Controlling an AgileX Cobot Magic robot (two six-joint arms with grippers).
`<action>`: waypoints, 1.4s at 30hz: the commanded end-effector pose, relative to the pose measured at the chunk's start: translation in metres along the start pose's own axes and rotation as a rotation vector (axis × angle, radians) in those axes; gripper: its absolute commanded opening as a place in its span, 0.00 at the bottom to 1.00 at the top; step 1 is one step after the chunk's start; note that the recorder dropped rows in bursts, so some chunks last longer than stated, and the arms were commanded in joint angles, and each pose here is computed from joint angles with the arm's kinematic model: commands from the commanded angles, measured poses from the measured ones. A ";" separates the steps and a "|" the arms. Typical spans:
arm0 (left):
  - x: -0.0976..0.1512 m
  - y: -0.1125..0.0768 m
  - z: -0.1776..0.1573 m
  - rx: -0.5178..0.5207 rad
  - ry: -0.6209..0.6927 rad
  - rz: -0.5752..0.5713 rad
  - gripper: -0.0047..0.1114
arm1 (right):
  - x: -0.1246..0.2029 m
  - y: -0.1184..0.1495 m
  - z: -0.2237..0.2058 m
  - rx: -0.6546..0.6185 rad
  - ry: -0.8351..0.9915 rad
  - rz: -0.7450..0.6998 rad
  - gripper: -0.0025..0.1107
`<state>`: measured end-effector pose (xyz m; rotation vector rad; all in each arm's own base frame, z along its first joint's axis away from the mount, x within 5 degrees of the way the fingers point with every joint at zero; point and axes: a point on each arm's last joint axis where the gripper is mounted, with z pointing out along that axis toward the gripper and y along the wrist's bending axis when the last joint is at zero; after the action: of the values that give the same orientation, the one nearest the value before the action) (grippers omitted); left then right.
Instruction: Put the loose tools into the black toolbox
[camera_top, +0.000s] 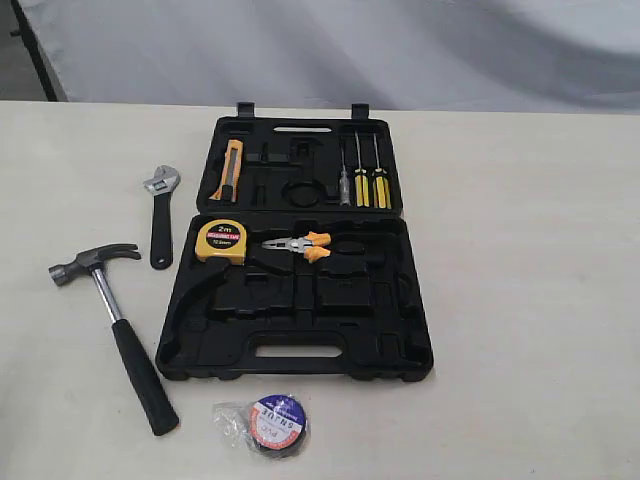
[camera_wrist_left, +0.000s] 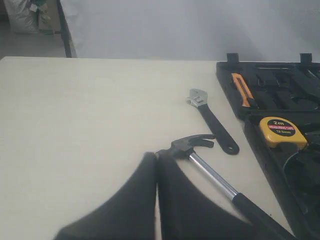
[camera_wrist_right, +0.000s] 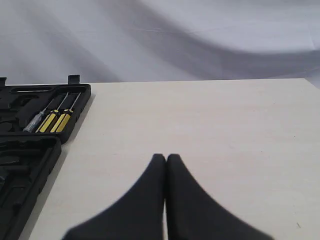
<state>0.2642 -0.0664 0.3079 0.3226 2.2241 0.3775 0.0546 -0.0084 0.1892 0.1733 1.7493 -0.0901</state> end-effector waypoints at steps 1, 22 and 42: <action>0.002 0.000 -0.001 0.014 -0.007 -0.022 0.05 | 0.000 0.000 0.000 -0.004 -0.014 -0.002 0.02; 0.002 0.000 -0.001 0.014 -0.007 -0.022 0.05 | -0.072 -0.002 -0.037 0.026 -0.932 -0.007 0.02; 0.002 0.000 -0.001 0.014 -0.007 -0.022 0.05 | -0.161 0.007 0.031 -0.015 0.635 -0.055 0.02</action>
<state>0.2642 -0.0664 0.3079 0.3226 2.2241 0.3775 0.0960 -0.0139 0.3554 0.1193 2.1224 -0.0964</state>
